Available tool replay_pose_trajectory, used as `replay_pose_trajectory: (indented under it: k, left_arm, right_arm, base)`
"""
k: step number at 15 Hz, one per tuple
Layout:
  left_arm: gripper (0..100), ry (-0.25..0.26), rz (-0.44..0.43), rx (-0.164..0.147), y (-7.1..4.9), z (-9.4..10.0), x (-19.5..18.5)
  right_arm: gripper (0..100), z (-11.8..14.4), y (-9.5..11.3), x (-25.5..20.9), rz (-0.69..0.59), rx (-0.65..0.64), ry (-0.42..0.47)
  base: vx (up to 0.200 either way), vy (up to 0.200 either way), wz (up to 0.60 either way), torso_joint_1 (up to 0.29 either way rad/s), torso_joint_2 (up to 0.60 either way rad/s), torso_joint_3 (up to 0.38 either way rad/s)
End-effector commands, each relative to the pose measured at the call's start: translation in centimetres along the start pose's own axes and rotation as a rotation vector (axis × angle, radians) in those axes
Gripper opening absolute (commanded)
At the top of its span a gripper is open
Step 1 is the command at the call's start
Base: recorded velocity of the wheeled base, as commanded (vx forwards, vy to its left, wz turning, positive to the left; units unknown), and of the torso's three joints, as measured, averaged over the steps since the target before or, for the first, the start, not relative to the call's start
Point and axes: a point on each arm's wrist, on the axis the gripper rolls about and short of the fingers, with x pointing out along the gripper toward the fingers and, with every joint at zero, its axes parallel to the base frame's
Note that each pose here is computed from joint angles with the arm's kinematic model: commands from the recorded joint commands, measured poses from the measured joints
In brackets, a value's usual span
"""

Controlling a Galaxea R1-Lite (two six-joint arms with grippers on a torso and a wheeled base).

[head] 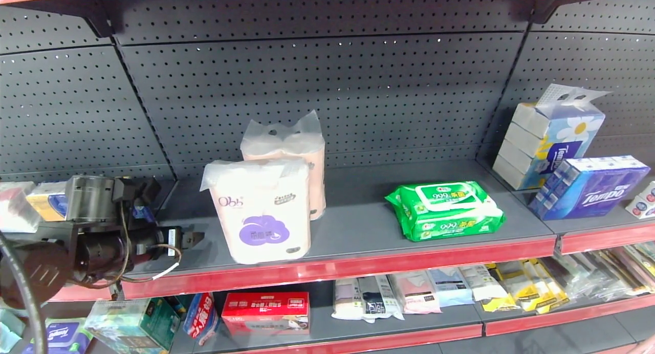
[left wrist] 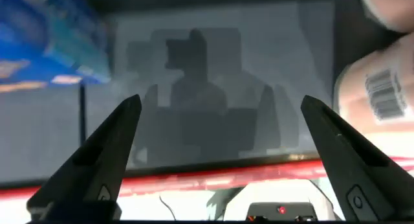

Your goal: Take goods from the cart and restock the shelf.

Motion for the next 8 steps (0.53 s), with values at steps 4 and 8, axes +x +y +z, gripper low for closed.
replay_pose_trajectory:
  k: [4, 8]
  left_arm:
    - [100, -0.012, -0.026, 0.01, -1.0, 0.5, 1.8]
    - [100, -0.024, -0.039, 0.014, -1.5, 0.8, 2.4]
  right_arm:
    - [100, 0.0, 0.0, 0.0, 0.0, 0.0, 0.0]
    - [100, 0.0, 0.0, 0.0, 0.0, 0.0, 0.0]
  base:
    - [0.0, 0.0, 0.0, 0.0, 0.0, 0.0]
    - [0.0, 0.0, 0.0, 0.0, 0.0, 0.0]
